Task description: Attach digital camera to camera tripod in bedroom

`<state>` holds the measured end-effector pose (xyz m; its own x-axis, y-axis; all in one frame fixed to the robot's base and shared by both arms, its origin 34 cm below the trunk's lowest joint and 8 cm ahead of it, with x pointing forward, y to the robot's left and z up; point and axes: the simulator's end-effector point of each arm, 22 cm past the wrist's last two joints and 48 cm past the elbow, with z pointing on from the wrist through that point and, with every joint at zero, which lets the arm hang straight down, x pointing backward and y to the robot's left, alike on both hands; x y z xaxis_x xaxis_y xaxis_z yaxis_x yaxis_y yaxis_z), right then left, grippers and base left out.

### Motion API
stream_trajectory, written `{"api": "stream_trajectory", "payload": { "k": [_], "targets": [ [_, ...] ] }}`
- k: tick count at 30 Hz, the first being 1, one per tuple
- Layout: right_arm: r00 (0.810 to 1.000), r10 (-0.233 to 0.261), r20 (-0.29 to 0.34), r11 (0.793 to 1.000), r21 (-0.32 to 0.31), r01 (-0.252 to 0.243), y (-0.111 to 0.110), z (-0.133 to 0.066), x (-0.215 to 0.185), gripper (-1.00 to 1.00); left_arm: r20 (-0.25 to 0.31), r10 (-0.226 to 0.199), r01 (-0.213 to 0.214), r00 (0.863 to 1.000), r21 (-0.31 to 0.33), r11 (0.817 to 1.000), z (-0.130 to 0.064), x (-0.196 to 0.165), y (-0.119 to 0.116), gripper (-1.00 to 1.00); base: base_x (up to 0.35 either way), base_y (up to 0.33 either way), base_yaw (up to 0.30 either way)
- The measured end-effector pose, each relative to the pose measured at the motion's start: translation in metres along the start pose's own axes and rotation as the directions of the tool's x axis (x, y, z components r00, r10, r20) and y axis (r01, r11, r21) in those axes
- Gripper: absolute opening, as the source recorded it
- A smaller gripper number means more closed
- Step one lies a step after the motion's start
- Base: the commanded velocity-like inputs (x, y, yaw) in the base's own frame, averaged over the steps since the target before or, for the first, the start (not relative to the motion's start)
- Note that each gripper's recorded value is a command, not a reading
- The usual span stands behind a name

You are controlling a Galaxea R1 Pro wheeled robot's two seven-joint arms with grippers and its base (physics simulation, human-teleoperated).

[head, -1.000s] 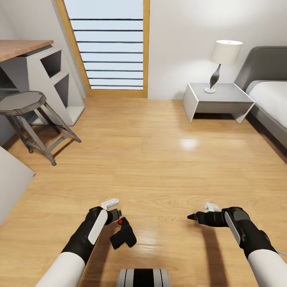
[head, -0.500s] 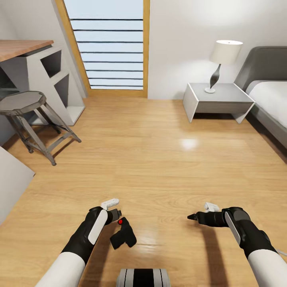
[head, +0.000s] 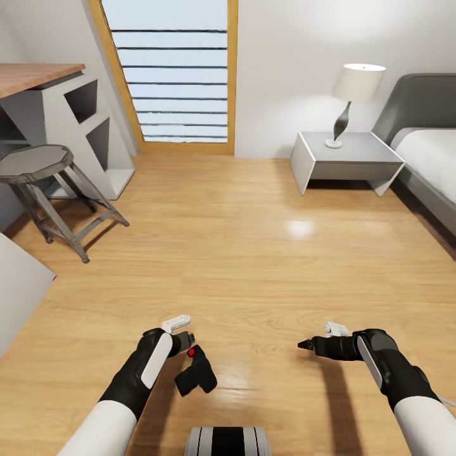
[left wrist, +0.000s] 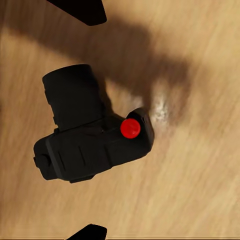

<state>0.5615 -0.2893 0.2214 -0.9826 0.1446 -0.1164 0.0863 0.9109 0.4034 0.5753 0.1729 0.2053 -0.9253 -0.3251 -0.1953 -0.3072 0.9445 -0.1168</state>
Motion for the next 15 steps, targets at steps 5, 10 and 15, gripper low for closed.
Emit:
{"api": "stream_trajectory", "payload": {
  "k": [5, 10, 15],
  "targets": [
    [1.0, -0.001, 0.001, 1.0, 0.0, 0.001, 0.0, 0.0, 0.0, 1.0, -0.01, -0.008, 0.009, 1.0, 0.016, 1.0, 0.002, 0.008, -0.01, 1.0, 0.0, 0.0, 0.0],
    [1.0, 0.0, 0.002, 1.0, 0.001, 0.0, -0.001, -0.001, -0.001, 1.0, 0.016, -0.056, 0.055, 0.998, 0.021, 0.998, 0.013, 0.02, -0.022, 1.0, 0.0, 0.0, 0.0],
    [1.0, 0.0, 0.003, 1.0, 0.001, 0.0, -0.001, -0.001, -0.001, 1.0, 0.048, -0.123, 0.124, 0.991, -0.012, 0.992, 0.031, 0.038, -0.009, 1.0, 0.0, 0.0, 0.0]
  ]
}}
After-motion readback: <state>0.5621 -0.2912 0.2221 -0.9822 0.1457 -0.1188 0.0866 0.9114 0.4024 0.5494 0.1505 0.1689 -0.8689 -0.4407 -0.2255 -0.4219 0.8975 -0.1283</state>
